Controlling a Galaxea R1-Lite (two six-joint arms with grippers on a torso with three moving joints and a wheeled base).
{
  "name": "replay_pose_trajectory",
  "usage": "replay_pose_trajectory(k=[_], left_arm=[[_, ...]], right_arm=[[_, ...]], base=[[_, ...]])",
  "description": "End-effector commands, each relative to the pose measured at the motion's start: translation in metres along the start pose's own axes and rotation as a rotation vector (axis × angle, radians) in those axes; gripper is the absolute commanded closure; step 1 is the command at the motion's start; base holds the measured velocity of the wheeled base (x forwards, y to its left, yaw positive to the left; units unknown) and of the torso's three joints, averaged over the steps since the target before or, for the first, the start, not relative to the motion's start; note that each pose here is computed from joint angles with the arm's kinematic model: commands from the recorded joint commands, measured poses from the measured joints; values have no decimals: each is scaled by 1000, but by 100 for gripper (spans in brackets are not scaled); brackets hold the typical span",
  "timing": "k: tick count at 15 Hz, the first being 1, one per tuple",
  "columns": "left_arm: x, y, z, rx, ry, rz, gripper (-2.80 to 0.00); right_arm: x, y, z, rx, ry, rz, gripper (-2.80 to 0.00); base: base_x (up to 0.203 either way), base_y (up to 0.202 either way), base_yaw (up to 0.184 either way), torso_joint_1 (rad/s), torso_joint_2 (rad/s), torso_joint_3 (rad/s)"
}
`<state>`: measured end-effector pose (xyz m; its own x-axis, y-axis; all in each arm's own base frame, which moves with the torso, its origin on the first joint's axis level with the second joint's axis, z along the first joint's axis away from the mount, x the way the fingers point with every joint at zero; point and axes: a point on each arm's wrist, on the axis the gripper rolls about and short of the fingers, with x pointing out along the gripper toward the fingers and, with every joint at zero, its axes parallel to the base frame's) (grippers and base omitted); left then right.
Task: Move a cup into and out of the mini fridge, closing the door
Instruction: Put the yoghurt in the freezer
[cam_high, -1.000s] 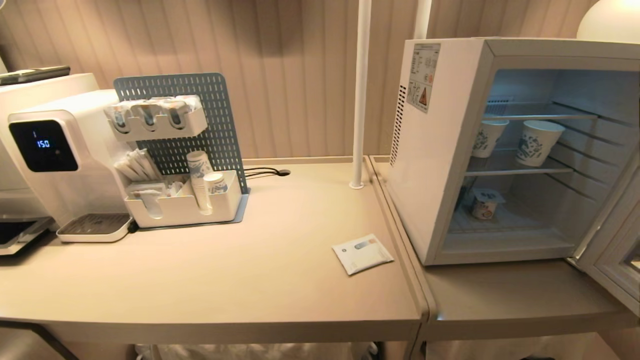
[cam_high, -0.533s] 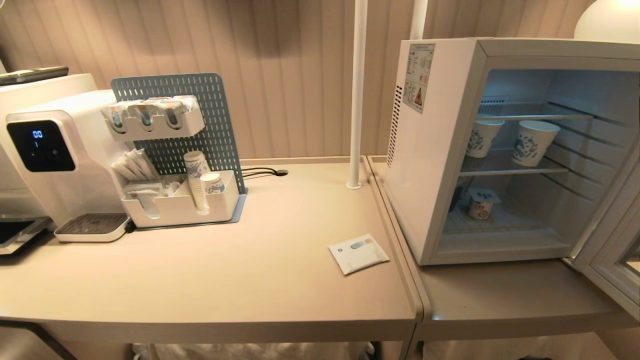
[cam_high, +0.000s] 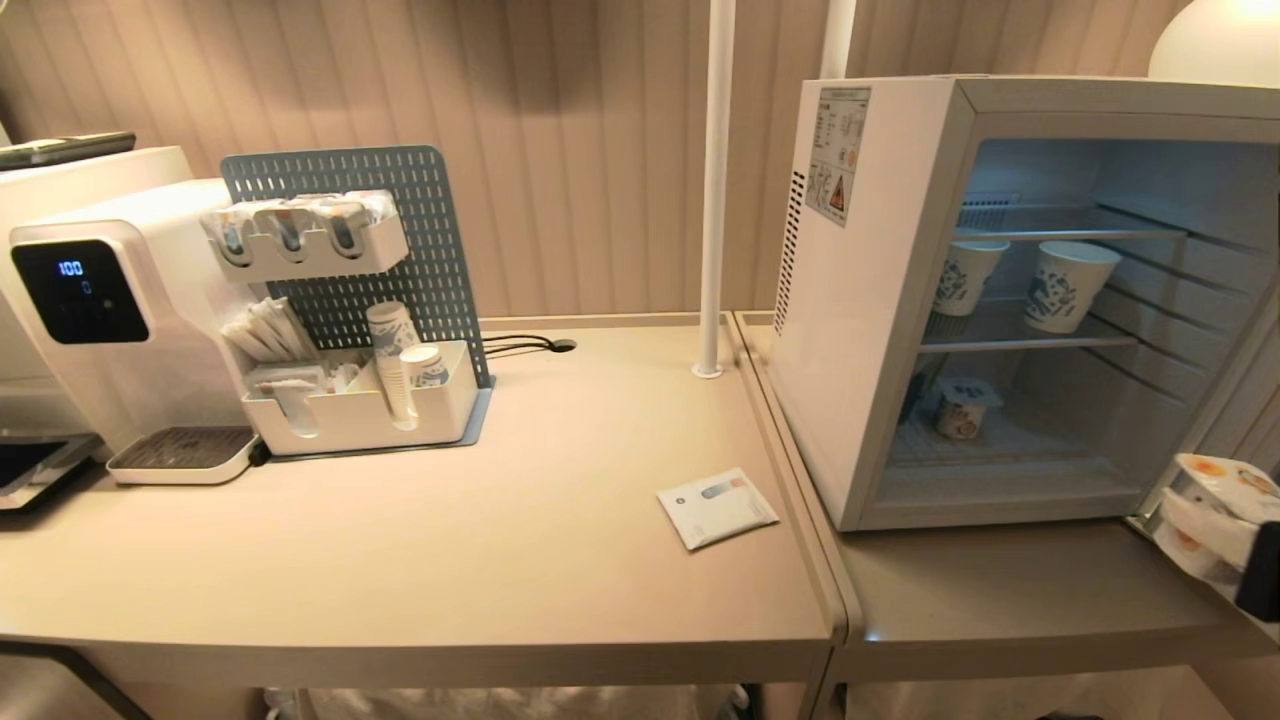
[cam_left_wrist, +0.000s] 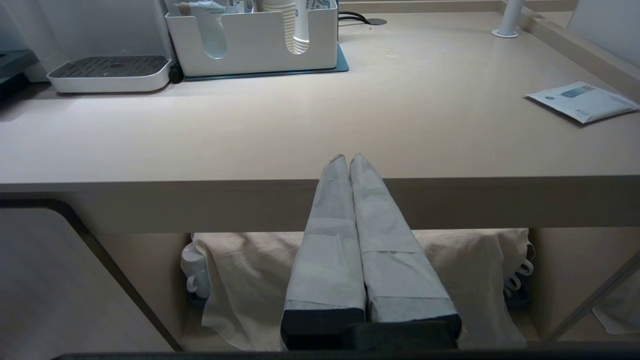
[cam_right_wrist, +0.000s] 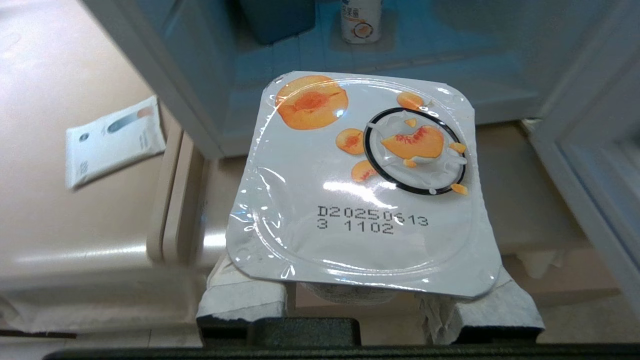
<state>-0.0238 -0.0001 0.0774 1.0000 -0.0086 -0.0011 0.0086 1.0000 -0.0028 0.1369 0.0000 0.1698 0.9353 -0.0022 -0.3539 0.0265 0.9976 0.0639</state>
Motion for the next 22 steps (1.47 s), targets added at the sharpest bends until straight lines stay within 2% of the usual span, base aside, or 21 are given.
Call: replay_pose_trajectory(k=[1,5,11,15,18,22], left_arm=[[0,0,0,0,0,-1,0],[0,0,0,0,0,-1,0],[0,0,0,0,-1,-1,0],[0,0,0,0,-1,-1,0],[0,0,0,0,-1,-1,0],[0,0,0,-1,-1,-1,0]], right_arm=[[65,-1,-13,14,102,-16,0],[117,-5,-26,34,33,-48,0],[166,-15,-42,49,-120,-178,0],[198,-38,-61,54,-129,-272,0],[229,-61,-58,26,-166,-336,0],[255,-71,-46,4,-137,-354,0]], base=[[0,0,0,0,0,0],[0,0,0,0,0,0],[0,0,0,0,0,0],[0,0,0,0,0,0],[0,0,0,0,0,0],[0,0,0,0,0,0]])
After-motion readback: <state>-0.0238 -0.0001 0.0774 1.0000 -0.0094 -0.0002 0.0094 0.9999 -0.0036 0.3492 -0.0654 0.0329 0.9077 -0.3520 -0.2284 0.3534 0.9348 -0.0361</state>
